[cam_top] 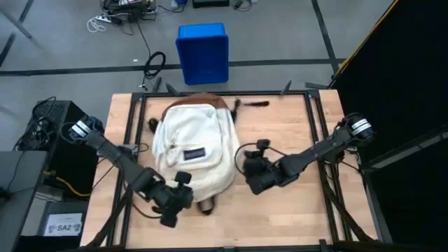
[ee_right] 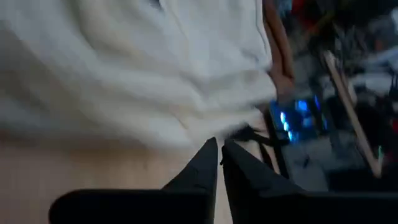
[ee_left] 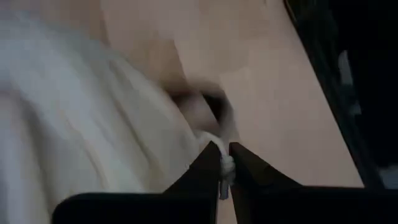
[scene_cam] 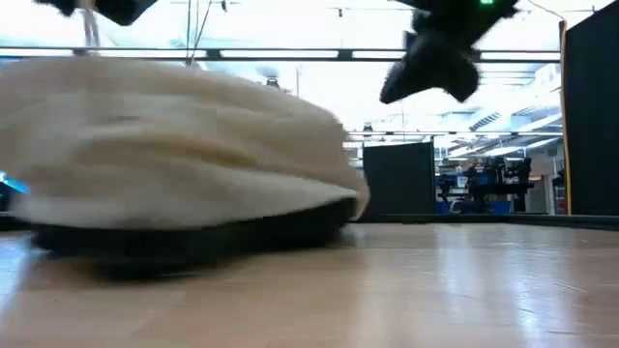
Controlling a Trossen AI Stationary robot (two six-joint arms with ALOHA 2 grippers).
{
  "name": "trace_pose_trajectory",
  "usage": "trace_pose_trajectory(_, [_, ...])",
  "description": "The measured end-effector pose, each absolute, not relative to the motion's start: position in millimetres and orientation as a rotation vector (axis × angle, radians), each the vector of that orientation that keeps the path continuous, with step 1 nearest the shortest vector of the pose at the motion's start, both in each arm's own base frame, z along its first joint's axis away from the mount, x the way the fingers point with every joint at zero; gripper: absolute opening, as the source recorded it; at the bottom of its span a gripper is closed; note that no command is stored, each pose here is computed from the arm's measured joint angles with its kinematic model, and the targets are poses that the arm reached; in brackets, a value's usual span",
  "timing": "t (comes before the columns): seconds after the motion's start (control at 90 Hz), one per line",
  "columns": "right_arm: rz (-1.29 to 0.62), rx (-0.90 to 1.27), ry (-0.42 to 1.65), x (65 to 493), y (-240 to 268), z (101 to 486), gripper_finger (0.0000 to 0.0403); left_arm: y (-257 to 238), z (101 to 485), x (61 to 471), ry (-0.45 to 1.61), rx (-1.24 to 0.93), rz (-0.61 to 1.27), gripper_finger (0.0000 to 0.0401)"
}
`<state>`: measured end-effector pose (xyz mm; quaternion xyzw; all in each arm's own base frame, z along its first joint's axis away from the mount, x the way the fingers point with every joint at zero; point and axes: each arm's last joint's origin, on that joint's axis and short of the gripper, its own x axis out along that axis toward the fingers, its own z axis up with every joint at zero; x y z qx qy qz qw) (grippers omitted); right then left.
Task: Unpack backpack
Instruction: Close the white backpack
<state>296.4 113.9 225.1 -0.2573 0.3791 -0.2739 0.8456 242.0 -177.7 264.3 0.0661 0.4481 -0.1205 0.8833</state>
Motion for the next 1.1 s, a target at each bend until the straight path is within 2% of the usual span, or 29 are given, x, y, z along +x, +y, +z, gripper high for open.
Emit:
trace_pose_trajectory(0.156, [-0.487,-0.466,0.813,299.4,118.0,224.7,0.0001,-177.1,252.1,248.0,0.935,0.168,-0.262,0.0])
trace_pose_trajectory(0.356, [-0.22,-0.346,0.614,319.8,141.4,240.7,0.0002,-158.4,263.8,263.1,0.877,0.231,-0.204,0.0])
trace_pose_trajectory(0.489, [-0.055,-0.327,0.458,328.2,154.8,255.4,0.0024,-150.7,284.5,271.2,0.835,0.26,-0.204,0.0])
trace_pose_trajectory(0.633, [0.053,-0.352,0.39,336.2,163.0,253.9,0.0084,-148.0,302.0,276.3,0.795,0.3,-0.211,0.0])
trace_pose_trajectory(0.933, [0.035,-0.444,0.393,364.5,166.4,210.8,0.0257,-142.3,328.0,281.9,0.743,0.326,-0.215,0.0])
trace_pose_trajectory(1.1, [0.011,-0.476,0.378,380.3,161.0,215.5,0.0301,-138.7,337.4,284.7,0.716,0.335,-0.212,0.0])
